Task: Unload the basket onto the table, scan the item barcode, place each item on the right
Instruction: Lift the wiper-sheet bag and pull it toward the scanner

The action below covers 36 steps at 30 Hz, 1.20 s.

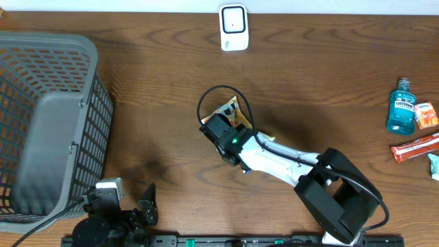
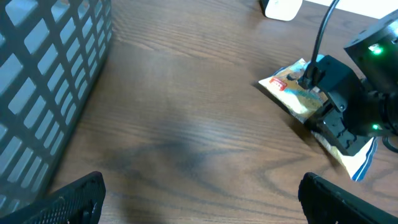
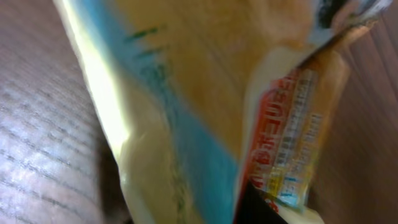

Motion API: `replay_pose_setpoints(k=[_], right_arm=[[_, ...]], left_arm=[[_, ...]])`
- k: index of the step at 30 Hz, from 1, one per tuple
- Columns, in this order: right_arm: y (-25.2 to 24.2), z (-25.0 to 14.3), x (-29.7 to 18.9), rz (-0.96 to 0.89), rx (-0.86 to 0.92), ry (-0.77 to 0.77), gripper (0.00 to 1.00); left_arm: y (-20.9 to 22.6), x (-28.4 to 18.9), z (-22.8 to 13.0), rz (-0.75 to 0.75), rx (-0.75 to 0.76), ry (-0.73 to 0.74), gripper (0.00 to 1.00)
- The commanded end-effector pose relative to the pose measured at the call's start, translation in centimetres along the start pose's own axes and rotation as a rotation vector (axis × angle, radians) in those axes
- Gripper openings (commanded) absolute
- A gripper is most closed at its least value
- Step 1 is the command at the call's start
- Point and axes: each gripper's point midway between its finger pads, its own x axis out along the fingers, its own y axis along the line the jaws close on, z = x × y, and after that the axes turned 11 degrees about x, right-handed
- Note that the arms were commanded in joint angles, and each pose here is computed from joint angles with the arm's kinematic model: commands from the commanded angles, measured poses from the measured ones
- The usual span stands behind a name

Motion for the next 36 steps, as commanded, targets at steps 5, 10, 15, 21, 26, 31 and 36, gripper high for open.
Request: replay_pose_setpoints(k=[5, 10, 15, 21, 26, 31, 36], right_arm=[[3.5, -0.4, -3.6, 0.519, 0.147, 0.277, 0.01], [1.7, 6.1, -13.2, 1.068, 0.318, 0.242, 0.01], [-2.7, 9.4, -19.2, 1.528, 0.523, 0.188, 0.04], [-6.6, 10.3, -22.3, 1.747, 0.888, 0.467, 0.01], [-7.4, 9.4, -22.3, 1.675, 1.222, 0.852, 0.01], [-8.0, 9.0, -22.3, 1.612, 1.396, 1.062, 0.01], [-8.0, 9.0, -22.3, 1.613, 1.397, 1.061, 0.01]], left_arm=[[0.0, -0.1, 0.1, -0.002, 0.018, -0.004, 0.99], [0.0, -0.1, 0.1, -0.002, 0.018, -0.004, 0.99], [0.0, -0.1, 0.1, -0.002, 0.018, -0.004, 0.99], [0.0, -0.1, 0.1, -0.002, 0.018, -0.004, 0.99], [0.0, -0.1, 0.1, -0.002, 0.018, -0.004, 0.99], [0.0, -0.1, 0.1, -0.002, 0.018, -0.004, 0.99], [0.0, -0.1, 0.1, -0.002, 0.018, -0.004, 0.99]])
